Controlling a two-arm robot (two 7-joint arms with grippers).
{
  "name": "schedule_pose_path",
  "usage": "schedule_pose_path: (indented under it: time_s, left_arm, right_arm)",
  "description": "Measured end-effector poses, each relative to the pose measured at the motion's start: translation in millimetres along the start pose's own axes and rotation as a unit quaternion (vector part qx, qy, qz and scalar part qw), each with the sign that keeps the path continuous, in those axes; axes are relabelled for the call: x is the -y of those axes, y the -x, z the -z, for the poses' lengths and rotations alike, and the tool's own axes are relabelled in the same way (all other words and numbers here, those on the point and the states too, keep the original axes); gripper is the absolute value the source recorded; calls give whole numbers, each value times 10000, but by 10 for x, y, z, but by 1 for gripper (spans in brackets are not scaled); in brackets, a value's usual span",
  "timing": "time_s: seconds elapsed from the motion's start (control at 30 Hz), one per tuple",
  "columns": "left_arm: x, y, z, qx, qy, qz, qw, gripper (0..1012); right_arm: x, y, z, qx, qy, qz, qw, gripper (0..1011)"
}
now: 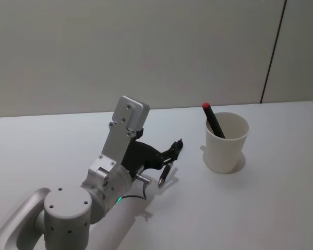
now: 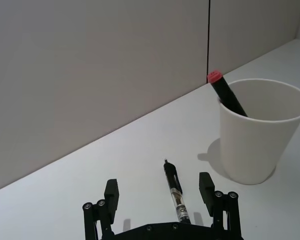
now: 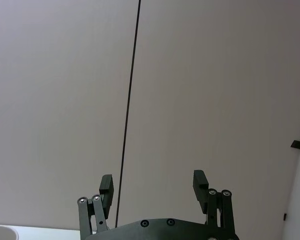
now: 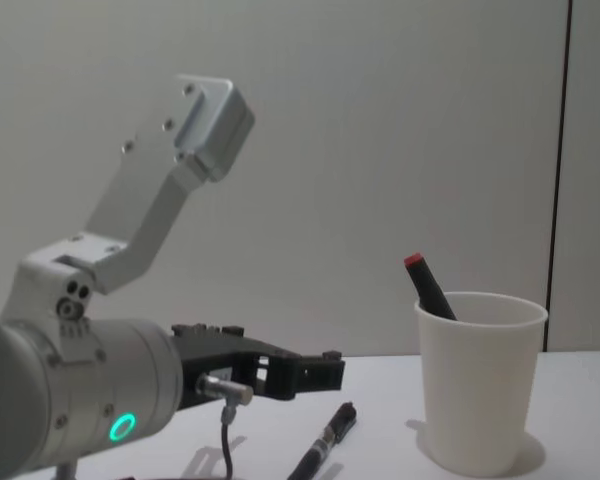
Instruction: Place the pen into the pen holder.
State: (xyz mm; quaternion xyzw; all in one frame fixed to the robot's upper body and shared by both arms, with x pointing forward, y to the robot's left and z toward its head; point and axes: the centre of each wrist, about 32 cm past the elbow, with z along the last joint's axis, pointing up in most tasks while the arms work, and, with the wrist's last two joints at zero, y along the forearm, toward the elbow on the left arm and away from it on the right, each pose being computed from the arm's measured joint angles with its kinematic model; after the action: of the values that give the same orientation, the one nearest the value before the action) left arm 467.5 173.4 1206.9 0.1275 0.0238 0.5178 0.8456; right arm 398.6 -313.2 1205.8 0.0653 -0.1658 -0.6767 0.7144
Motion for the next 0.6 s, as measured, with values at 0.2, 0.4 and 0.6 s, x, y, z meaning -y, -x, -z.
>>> schedule_pose_path:
  time_s: [0.2,0.4,0.6]
  left_arm:
    - [38,12,34,-80,-53,-2,10000,1001]
    - [54,19,37,-95,-96,66,9999,1001]
    - [64,25,21,-23,-151,174,9997,1001]
  right_arm:
    - [1,-2,-11,-35,-63,3,10000,1001]
    - [2,-3,-20,-66,-112,7,9999,1001]
    - [2,-3,-24,-79,-132,9,9999,1001]
